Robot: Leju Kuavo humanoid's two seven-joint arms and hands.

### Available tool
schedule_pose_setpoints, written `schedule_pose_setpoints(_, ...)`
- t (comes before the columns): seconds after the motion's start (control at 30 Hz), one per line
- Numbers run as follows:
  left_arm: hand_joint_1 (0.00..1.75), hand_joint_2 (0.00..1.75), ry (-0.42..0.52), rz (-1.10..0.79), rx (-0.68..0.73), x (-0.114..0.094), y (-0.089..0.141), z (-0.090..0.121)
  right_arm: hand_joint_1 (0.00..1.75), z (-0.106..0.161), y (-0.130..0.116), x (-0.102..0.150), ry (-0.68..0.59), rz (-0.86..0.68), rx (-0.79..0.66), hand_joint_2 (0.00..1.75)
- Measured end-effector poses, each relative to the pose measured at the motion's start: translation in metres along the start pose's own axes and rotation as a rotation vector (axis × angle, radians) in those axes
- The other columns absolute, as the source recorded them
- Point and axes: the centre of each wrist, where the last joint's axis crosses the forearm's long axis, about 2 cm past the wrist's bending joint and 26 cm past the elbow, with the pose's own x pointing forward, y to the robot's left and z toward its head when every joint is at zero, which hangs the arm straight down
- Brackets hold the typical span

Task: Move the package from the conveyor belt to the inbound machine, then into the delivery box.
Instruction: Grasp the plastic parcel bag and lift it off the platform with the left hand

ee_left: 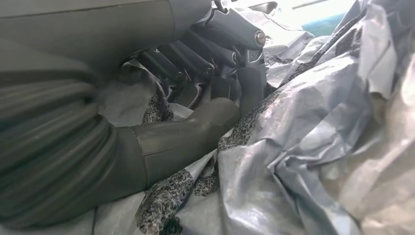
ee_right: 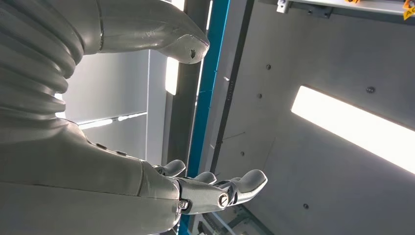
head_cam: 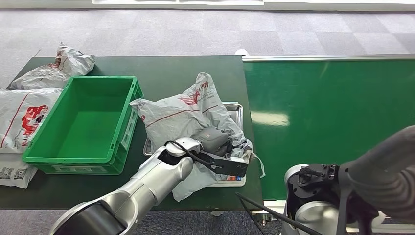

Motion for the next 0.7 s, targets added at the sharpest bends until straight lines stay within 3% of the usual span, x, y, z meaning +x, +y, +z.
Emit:
schedule_pose_setpoints(0.37,1.75,1.75,0.043,-0.051,0.034,-0.002,0.000,0.000,0.00,0.000,0.000,0.000,-0.002,0.002,0.001,1.75)
schedule_pose_setpoints(0.4,1.52,1.75,0.049,-0.057,0.043,-0.002,0.000,0.000,0.00,0.000,0.000,0.000,-0.002,0.003,0.002,1.75)
schedule_pose_setpoints(0.5,0.21,1.75,0.060,-0.070,0.076,-0.003,0.001,0.001,0.00,0.000,0.000,0.000,-0.002,0.003,0.002,1.75)
schedule_pose_setpoints(0.53,0.00,1.75,0.062,-0.075,0.097,-0.003,0.002,0.001,0.00,0.000,0.000,0.000,-0.002,0.004,0.002,1.75)
schedule_pose_setpoints(0.7,0.00,1.75,0.002,-0.041,0.265,-0.002,0.011,0.002,0.00,0.000,-0.001,0.000,-0.007,0.010,0.006,1.75)
